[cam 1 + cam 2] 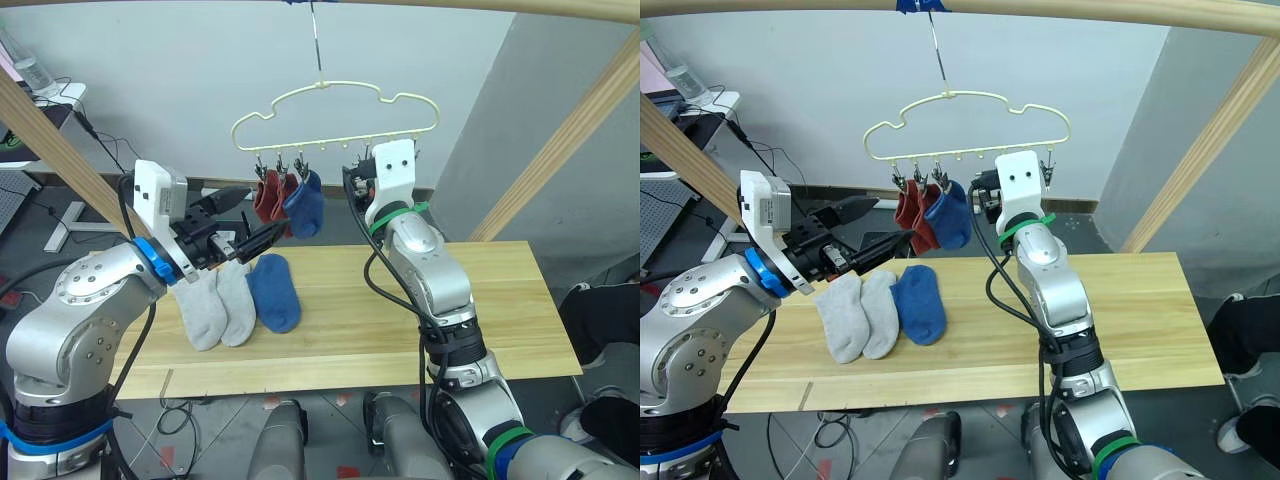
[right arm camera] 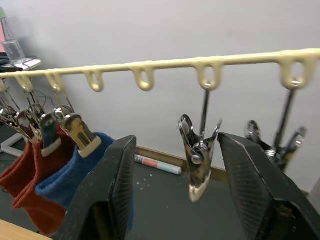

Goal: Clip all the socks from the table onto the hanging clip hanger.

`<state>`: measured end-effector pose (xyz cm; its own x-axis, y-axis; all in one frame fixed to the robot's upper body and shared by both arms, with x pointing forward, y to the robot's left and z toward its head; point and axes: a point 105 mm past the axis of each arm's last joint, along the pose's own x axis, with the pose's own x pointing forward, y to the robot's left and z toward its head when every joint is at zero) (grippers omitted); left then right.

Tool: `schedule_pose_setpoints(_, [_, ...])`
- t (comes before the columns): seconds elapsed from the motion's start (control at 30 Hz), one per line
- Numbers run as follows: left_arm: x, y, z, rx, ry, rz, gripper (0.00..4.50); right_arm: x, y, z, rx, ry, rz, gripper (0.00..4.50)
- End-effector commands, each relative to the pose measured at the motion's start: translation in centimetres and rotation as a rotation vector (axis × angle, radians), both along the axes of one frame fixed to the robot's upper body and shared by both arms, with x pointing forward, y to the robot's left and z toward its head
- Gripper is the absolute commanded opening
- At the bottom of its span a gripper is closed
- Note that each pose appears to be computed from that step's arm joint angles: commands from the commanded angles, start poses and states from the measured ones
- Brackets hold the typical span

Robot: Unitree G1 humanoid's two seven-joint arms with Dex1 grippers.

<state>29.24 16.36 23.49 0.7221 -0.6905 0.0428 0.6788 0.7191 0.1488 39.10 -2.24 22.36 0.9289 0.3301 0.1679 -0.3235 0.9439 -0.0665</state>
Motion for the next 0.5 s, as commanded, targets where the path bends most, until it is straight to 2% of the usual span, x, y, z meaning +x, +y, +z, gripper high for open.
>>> schedule_pose_setpoints(0.03, [-0.31, -0.16, 1.14, -0.002, -0.052, -0.009, 4.50, -0.27, 0.15, 1.64, 0.039, -0.057, 0.005, 2.72])
schedule_pose_setpoints(0.5, [-0.33, -0.21, 1.01, -0.004, -0.052, -0.008, 4.50, 0.21, 0.92, 2.15, 0.063, -0.065, 0.022, 2.72])
